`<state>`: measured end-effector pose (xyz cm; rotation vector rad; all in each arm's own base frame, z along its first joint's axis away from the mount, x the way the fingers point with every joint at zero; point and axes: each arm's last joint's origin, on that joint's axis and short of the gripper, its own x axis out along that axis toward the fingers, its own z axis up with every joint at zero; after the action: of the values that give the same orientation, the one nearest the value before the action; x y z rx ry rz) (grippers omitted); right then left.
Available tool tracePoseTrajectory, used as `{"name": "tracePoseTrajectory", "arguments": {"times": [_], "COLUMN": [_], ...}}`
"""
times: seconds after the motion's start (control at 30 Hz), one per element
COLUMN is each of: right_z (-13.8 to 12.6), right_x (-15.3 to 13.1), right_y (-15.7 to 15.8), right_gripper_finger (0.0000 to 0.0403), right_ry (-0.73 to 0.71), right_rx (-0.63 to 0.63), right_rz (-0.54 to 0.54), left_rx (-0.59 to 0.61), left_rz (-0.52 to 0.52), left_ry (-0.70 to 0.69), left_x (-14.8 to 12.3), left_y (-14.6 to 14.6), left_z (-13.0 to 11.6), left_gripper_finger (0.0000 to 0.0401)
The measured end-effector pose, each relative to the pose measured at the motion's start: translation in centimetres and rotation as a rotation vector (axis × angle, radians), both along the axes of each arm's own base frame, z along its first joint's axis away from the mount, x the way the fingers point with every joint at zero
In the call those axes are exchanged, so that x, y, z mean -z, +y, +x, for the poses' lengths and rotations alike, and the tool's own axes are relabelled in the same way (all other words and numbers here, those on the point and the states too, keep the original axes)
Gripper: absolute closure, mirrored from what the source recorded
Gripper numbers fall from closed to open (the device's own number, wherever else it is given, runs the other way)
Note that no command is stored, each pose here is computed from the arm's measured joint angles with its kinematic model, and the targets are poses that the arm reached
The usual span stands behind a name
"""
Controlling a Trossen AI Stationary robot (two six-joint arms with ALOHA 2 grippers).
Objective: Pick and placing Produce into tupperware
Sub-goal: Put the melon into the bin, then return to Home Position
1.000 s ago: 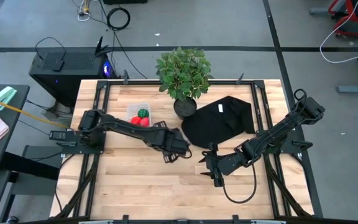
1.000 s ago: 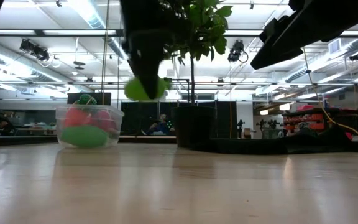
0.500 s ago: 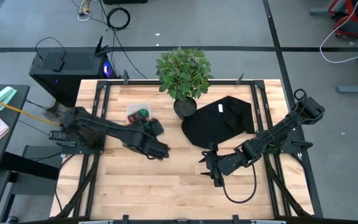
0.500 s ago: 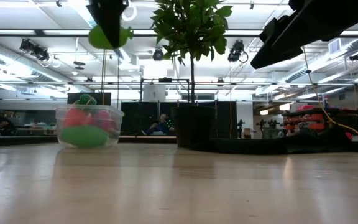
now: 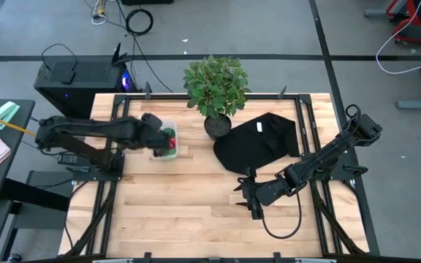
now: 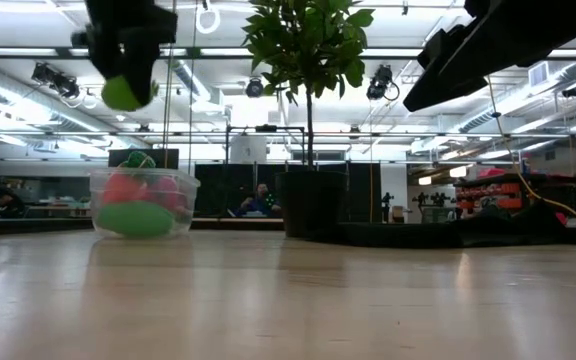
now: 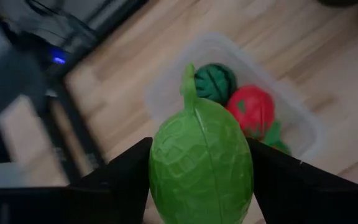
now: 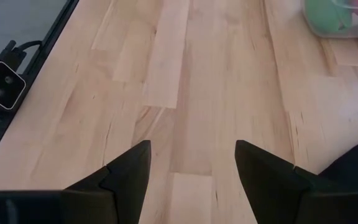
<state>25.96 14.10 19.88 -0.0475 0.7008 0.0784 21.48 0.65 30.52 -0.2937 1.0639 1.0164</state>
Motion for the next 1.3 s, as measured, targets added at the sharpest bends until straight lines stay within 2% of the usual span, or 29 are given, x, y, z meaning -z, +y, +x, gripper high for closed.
{"name": "tracePoseTrajectory", "arguments": {"times": [0.17, 0.27, 0.4, 0.63, 0.8, 0.9, 1.17, 1.3], "right_z": [0.1, 0.1, 0.1, 0.1, 0.1, 0.1, 0.1, 0.1], "right_x": [-0.1, -0.2, -0.2, -0.2, -0.2, -0.2, -0.2, -0.2], "right_y": [0.0, 0.1, 0.1, 0.1, 0.1, 0.1, 0.1, 0.1], "right_gripper_finger": [0.0163, 0.0163, 0.0163, 0.0163, 0.0163, 0.0163, 0.0163, 0.0163], "right_ry": [-0.012, -0.019, -0.019, -0.02, -0.021, -0.021, -0.021, -0.021], "right_rx": [-0.005, -0.004, 0.0, 0.002, 0.002, 0.002, -0.001, -0.001], "right_rz": [0.001, 0.006, 0.011, 0.014, 0.015, 0.015, 0.014, 0.014], "left_rx": [0.076, 0.143, 0.177, 0.299, 0.335, 0.343, 0.36, 0.366], "left_rz": [-0.05, -0.054, -0.056, -0.026, -0.028, -0.035, -0.033, -0.026], "left_ry": [-0.119, -0.101, -0.032, 0.07, 0.1, 0.066, 0.075, 0.089], "left_x": [1.9, 2.9, 3.8, 3.9, 3.9, 3.8, 3.9, 4.1], "left_y": [2.0, 3.0, 4.3, 5.3, 6.0, 6.2, 6.3, 6.3], "left_z": [0.1, 0.3, 0.3, 0.1, -0.1, 0.1, 0.3, 0.4], "left_gripper_finger": [0.0156, 0.0153, 0.0157, 0.0153, 0.0153, 0.0152, 0.0119, 0.0116]}}
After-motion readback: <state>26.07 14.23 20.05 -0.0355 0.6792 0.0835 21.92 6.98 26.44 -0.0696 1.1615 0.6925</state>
